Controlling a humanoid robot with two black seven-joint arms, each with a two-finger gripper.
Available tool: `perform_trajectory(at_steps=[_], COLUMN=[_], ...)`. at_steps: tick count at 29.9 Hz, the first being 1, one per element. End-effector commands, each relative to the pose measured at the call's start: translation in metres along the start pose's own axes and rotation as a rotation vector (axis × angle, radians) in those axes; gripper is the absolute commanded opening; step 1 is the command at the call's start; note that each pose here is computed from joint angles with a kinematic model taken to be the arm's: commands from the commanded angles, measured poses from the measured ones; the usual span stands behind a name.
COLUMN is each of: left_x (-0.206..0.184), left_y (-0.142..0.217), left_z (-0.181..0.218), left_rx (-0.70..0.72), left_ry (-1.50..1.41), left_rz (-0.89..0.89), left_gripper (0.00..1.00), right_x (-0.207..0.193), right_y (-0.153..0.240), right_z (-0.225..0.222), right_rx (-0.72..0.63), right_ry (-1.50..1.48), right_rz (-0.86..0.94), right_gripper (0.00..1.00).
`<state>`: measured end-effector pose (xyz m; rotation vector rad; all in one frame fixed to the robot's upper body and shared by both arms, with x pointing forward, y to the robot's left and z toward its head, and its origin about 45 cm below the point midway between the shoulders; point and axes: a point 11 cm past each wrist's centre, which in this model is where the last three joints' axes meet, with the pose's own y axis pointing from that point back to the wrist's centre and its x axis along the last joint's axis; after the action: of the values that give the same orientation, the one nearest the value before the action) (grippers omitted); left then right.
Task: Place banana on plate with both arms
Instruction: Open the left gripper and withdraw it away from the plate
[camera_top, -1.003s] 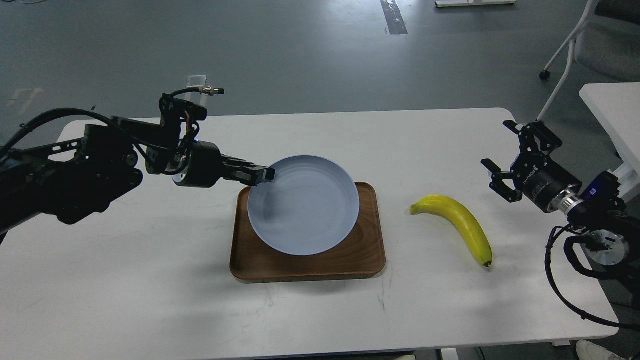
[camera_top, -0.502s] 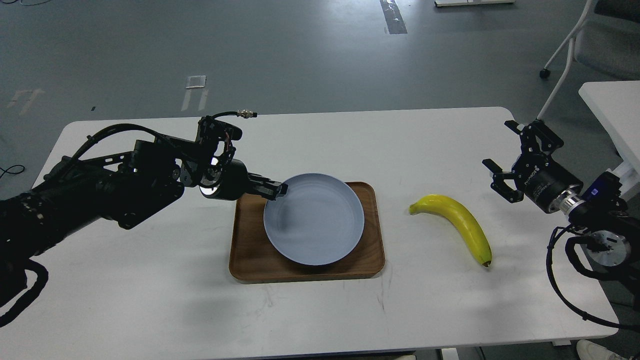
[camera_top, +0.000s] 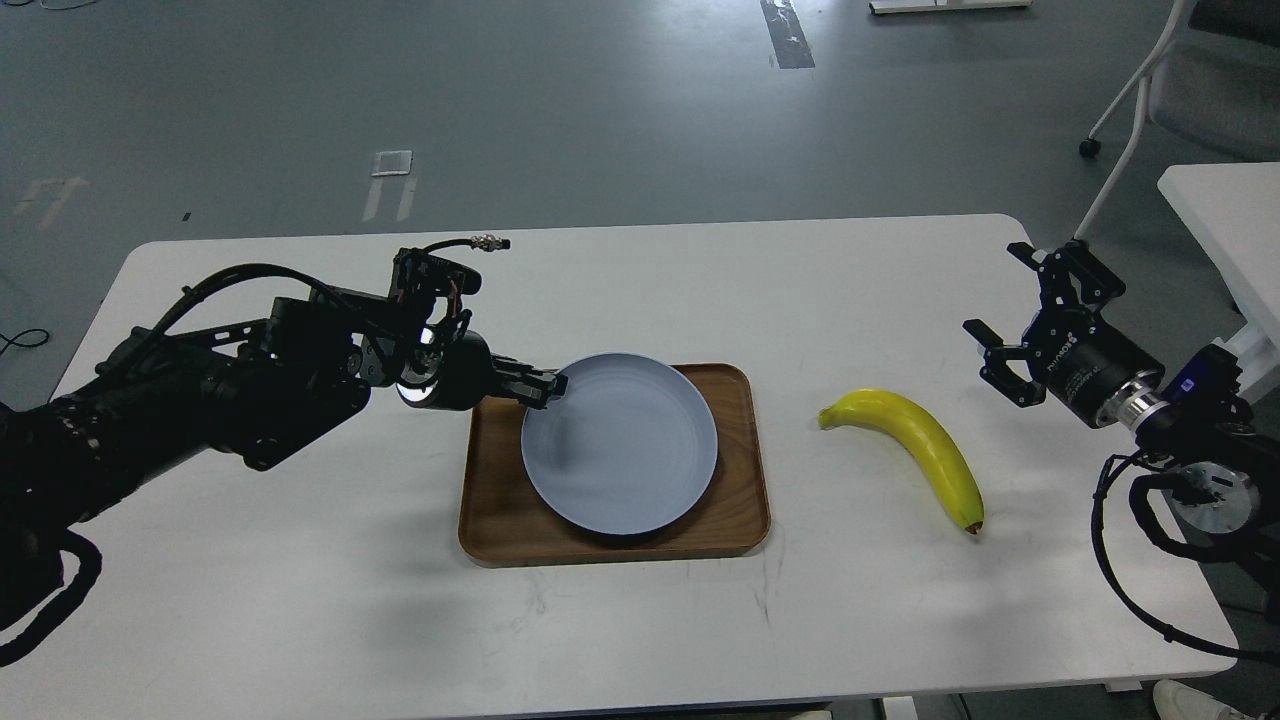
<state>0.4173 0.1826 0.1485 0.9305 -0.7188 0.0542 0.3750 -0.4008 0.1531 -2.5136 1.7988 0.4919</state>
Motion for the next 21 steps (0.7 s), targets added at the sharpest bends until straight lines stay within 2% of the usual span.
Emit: perform_trajectory(at_steps=[1, 3, 4, 9, 13, 16, 21], left_x=[0.003, 0.006, 0.009, 0.047, 0.087, 0.100, 0.076], left_y=[0.001, 0.001, 0.002, 0.024, 0.081, 0.109, 0.139], left_z=[0.001, 0.003, 0.005, 0.016, 0.008, -0.004, -0.050], left_rx=[-0.006, -0.016, -0.033, -0.186, -0.432, -0.564, -0.639], left_ry=[0.007, 0.018, 0.040, 0.296, 0.714, 0.916, 1.159], left_rz=[0.009, 0.019, 0.035, 0.214, 0.454, 0.588, 0.783], left_gripper=[0.80, 0.89, 0.98, 0.98, 0.98, 0.98, 0.98], right_x=[0.000, 0.001, 0.004, 0.007, 0.003, 0.003, 0.005], right_y=[0.000, 0.002, 0.003, 0.009, 0.013, 0.015, 0.016], right_z=[0.000, 0.000, -0.002, -0.008, -0.016, -0.018, -0.020], right_rx=[-0.002, -0.003, -0.002, -0.003, 0.000, -0.001, -0.001], right_ry=[0.000, 0.002, 0.007, 0.018, 0.021, 0.025, 0.030], right_rz=[0.000, 0.003, 0.006, 0.005, -0.018, -0.023, -0.021], right_gripper=[0.99, 0.99, 0.99, 0.99, 0.99, 0.99, 0.99])
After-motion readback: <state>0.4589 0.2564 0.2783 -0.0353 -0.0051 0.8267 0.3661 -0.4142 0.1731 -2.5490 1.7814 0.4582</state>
